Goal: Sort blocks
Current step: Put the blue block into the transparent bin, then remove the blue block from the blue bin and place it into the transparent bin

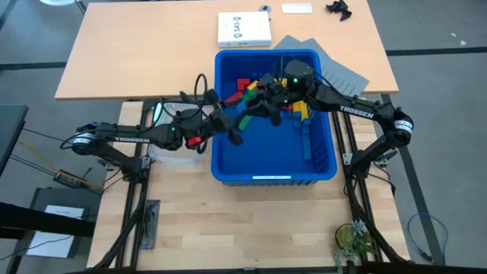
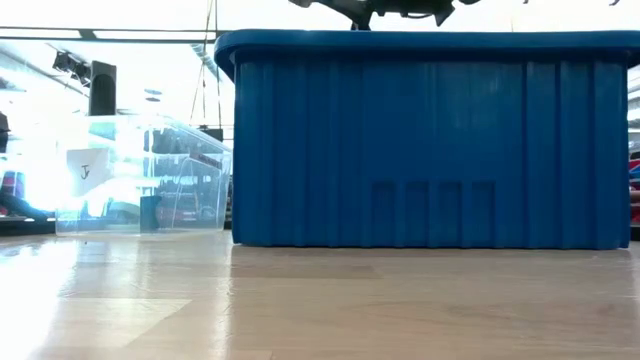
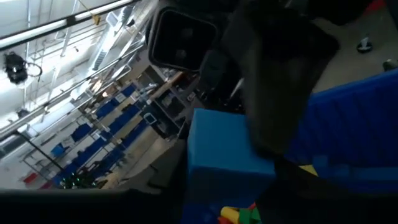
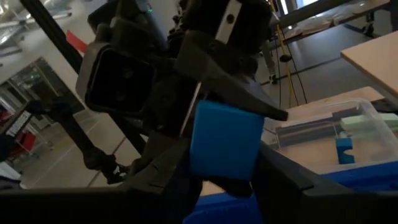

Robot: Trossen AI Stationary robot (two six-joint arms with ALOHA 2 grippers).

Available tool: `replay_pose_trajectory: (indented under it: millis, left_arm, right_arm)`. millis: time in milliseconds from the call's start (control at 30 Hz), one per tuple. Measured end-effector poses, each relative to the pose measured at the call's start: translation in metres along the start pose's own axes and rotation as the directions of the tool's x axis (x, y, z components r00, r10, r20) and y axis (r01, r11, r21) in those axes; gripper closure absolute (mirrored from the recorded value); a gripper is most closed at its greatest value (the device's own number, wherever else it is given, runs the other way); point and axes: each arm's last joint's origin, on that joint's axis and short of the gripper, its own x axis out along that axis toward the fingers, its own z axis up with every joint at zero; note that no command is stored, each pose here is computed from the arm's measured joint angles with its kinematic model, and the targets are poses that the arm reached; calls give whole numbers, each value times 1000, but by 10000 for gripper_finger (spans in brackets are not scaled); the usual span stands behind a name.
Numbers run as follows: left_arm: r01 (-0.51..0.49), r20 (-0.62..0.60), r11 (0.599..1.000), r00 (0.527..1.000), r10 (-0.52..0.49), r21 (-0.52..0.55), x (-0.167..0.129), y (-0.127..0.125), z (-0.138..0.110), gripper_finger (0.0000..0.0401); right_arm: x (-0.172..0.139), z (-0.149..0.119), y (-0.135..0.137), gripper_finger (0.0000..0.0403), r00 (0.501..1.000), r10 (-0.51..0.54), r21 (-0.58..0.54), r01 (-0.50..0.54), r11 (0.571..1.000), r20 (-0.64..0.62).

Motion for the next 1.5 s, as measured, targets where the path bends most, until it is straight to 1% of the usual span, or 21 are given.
replay_pose_trajectory:
  millis: [67,100,167,200,400,533,633,733,867,933,1033,1167,1267,1333,1367,1467,1500]
  left_arm:
    - [-10,0,1000,1000,10,-16,0,1,0,257]
    - [-20,-5,999,1000,19,-44,0,1,0,257]
    - [-69,-43,990,997,64,-124,-1,2,0,257]
    - [-104,-73,984,993,94,-144,-2,2,0,257]
    - [-241,-198,957,958,208,-161,-15,20,-1,257]
    - [-290,-307,938,925,224,-190,-34,34,-6,257]
    - [-321,-390,913,897,207,-253,-51,48,-15,257]
    - [-352,-494,888,852,173,-296,-67,56,-31,253]
    - [-386,-653,860,753,84,-334,-87,65,-57,249]
    - [-390,-725,858,688,31,-333,-94,66,-69,248]
    - [-384,-789,860,613,-34,-336,-99,65,-79,246]
    - [-359,-814,873,577,-70,-330,-99,56,-91,239]
    - [-383,-829,851,549,-103,-360,-99,53,-100,211]
    - [-399,-840,837,528,-125,-375,-99,50,-106,184]
    - [-407,-844,830,520,-132,-380,-99,49,-108,171]
    - [-429,-853,818,504,-135,-383,-100,48,-113,133]
    - [-433,-855,818,502,-130,-379,-100,47,-114,123]
  right_arm:
    - [0,0,0,230,1000,4,-7,-4,1000,-4]
    - [0,0,0,223,1000,5,-9,-5,1000,-4]
    - [-3,1,-1,209,1000,-5,-14,5,1000,2]
    - [-6,3,-1,204,1000,-10,-17,11,1000,7]
    - [-32,19,-1,183,996,-47,-63,51,997,72]
    - [-44,23,-1,179,994,-77,-99,84,992,75]
    - [-50,23,-1,180,993,-93,-115,100,988,67]
    - [-49,19,-4,182,993,-110,-118,114,987,36]
    - [-47,13,-8,183,991,-135,-144,131,981,-13]
    - [-47,7,-12,183,986,-159,-164,148,975,-57]
    - [-50,0,-16,182,968,-227,-218,199,955,-107]
    - [-54,-7,-22,182,918,-362,-291,305,907,-164]
    - [-57,-15,-26,179,860,-460,-333,376,865,-223]
    - [-60,-20,-28,171,799,-538,-370,430,824,-269]
    - [-61,-24,-29,165,761,-577,-388,457,801,-297]
    - [-65,-31,-32,144,650,-672,-451,511,732,-355]
    - [-66,-34,-34,137,618,-692,-464,521,717,-374]
